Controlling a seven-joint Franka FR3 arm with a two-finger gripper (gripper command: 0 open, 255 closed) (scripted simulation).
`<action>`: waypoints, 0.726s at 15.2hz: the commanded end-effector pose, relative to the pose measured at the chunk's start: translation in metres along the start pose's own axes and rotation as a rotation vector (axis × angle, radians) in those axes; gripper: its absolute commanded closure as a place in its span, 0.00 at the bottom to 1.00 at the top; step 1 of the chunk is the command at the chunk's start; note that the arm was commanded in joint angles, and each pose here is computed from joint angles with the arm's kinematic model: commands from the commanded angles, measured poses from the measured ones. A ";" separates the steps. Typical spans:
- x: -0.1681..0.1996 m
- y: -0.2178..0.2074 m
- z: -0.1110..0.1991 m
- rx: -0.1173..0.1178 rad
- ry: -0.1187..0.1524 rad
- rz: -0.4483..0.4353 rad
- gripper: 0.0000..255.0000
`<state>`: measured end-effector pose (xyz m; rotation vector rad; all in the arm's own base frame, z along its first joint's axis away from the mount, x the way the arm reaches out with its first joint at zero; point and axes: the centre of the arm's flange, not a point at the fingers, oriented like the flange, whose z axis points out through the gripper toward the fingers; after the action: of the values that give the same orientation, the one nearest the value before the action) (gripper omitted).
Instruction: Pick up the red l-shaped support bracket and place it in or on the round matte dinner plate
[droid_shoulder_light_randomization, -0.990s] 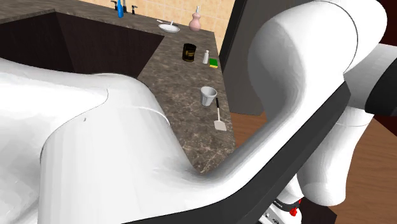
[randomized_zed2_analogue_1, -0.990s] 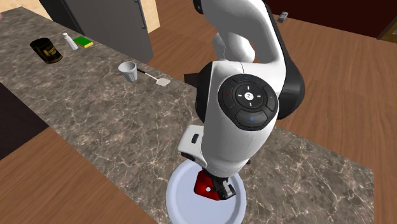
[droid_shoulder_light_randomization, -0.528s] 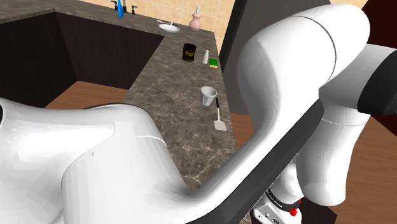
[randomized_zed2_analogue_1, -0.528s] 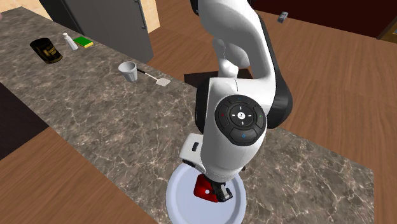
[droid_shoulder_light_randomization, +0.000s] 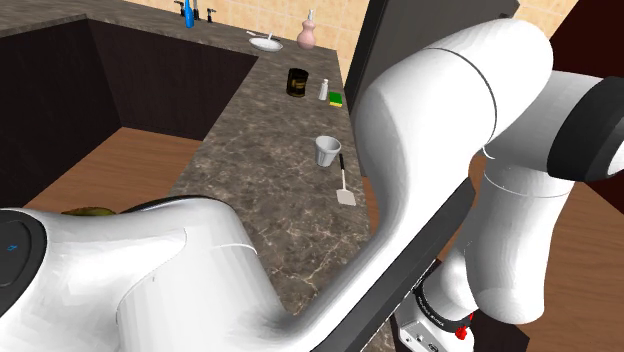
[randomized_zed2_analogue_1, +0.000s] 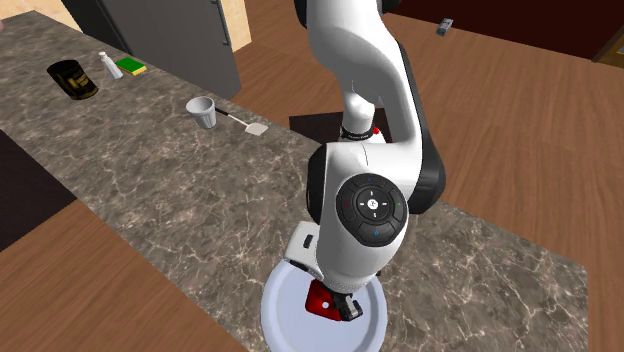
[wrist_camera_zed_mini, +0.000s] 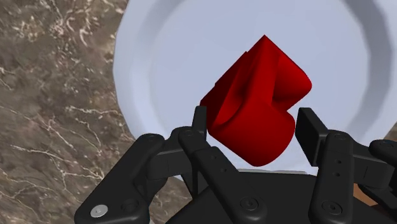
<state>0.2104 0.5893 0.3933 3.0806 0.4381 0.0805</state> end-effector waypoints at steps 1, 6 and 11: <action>0.000 0.000 0.001 0.001 0.001 0.000 1.00; 0.000 0.000 0.001 0.001 0.001 0.000 0.00; 0.000 0.000 0.001 0.001 0.001 0.000 0.00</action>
<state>0.2109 0.5889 0.3926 3.0811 0.4383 0.0812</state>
